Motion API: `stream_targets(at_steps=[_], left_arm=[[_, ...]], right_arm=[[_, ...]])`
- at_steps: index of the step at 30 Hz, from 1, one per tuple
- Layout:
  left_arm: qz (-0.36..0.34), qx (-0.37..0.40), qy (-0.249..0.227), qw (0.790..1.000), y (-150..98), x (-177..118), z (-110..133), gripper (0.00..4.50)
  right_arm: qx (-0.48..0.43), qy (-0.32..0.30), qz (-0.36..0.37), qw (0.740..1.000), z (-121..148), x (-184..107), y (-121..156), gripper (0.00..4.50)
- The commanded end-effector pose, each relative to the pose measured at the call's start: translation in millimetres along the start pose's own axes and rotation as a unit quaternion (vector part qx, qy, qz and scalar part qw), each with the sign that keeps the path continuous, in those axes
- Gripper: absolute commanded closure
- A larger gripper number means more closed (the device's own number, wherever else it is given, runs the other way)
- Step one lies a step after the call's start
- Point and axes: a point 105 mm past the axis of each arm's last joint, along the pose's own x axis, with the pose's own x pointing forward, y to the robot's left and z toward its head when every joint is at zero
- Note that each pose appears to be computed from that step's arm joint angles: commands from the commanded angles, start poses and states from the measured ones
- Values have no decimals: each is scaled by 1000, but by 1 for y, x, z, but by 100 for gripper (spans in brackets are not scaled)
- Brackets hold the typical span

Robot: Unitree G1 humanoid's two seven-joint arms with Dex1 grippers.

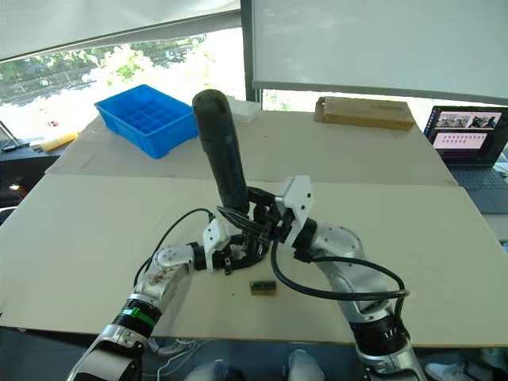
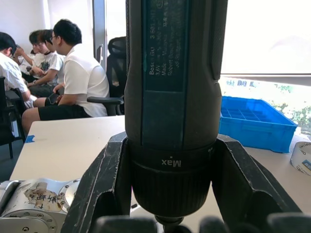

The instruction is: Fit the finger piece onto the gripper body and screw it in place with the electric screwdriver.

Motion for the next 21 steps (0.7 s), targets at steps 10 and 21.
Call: stream_targets(at_steps=[10,21], left_arm=[[-16,-25,24,999,-9,-2,-18,216],[-15,-24,25,999,-9,-2,-17,216]], right_arm=[[82,123,-24,989,-61,-13,3,261],[60,118,-16,991,-57,-14,2,261]])
